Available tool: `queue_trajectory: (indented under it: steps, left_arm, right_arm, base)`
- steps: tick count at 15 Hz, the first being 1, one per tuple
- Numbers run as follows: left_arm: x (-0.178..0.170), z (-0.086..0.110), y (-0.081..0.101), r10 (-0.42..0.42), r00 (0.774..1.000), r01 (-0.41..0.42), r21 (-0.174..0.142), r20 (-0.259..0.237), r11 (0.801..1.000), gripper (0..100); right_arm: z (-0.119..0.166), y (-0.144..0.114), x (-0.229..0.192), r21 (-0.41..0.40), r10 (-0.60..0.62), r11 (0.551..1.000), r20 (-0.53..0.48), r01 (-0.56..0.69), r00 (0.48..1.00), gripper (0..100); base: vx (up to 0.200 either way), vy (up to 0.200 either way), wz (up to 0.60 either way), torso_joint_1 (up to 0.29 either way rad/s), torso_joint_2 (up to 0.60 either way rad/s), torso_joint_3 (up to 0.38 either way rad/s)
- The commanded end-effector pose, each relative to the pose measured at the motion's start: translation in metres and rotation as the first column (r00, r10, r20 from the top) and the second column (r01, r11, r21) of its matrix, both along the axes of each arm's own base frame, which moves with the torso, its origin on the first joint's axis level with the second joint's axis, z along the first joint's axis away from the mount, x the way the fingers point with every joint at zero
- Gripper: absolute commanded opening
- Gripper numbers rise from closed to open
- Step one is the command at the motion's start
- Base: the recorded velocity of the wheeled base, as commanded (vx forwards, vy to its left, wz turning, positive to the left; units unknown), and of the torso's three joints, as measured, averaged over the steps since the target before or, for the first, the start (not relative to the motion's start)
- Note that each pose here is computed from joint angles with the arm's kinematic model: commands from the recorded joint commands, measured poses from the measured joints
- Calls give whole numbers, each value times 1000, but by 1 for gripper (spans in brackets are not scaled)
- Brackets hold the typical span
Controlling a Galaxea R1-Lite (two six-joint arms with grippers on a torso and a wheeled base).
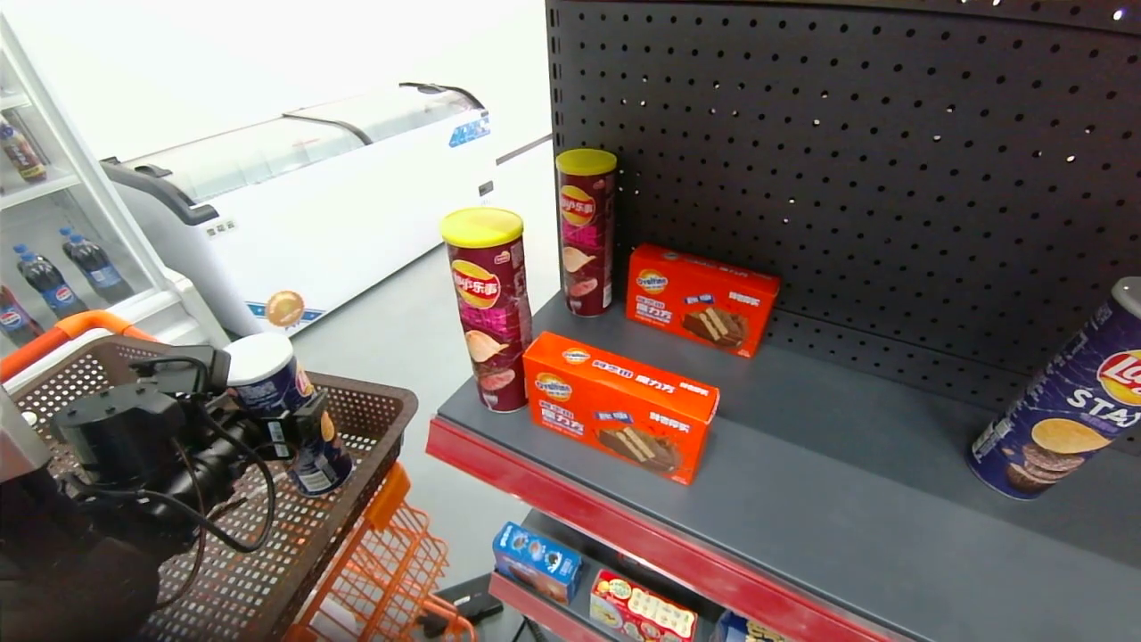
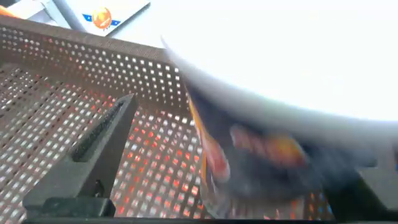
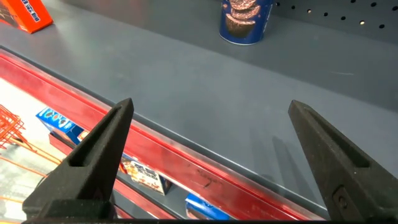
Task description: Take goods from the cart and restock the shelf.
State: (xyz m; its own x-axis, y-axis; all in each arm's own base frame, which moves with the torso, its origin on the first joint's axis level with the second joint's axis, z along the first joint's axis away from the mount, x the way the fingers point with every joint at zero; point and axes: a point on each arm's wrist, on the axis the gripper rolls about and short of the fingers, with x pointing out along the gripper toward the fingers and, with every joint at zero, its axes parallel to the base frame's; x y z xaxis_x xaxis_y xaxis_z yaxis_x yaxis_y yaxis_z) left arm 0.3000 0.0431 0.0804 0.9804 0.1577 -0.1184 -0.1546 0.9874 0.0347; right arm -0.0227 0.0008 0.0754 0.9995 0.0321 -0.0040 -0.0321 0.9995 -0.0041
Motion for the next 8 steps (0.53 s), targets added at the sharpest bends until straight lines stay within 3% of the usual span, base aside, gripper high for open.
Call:
queue_trajectory:
  steps: [1, 5, 6, 8]
  left_arm:
    - [16, -8, 0, -6, 1000, 6, 0, 4, 1000, 100]
    - [35, -15, -1, -18, 1000, 18, 4, 22, 1000, 100]
    - [41, -14, -3, -25, 999, 24, 8, 41, 1000, 0]
    - [45, -10, -4, -32, 998, 31, 22, 59, 999, 0]
  right_arm:
    - [0, 0, 0, -2, 0, 1000, 0, 0, 1000, 100]
    - [0, 0, 0, -2, 2, 1000, 1, -2, 1000, 100]
    - [0, 0, 0, -2, 2, 1000, 0, -2, 1000, 100]
    - [0, 0, 0, -2, 0, 1000, 0, 0, 1000, 100]
  base:
    - [0, 0, 0, 0, 0, 0]
    - [0, 0, 0, 0, 0, 0]
    - [0, 0, 0, 0, 0, 0]
    - [0, 0, 0, 0, 0, 0]
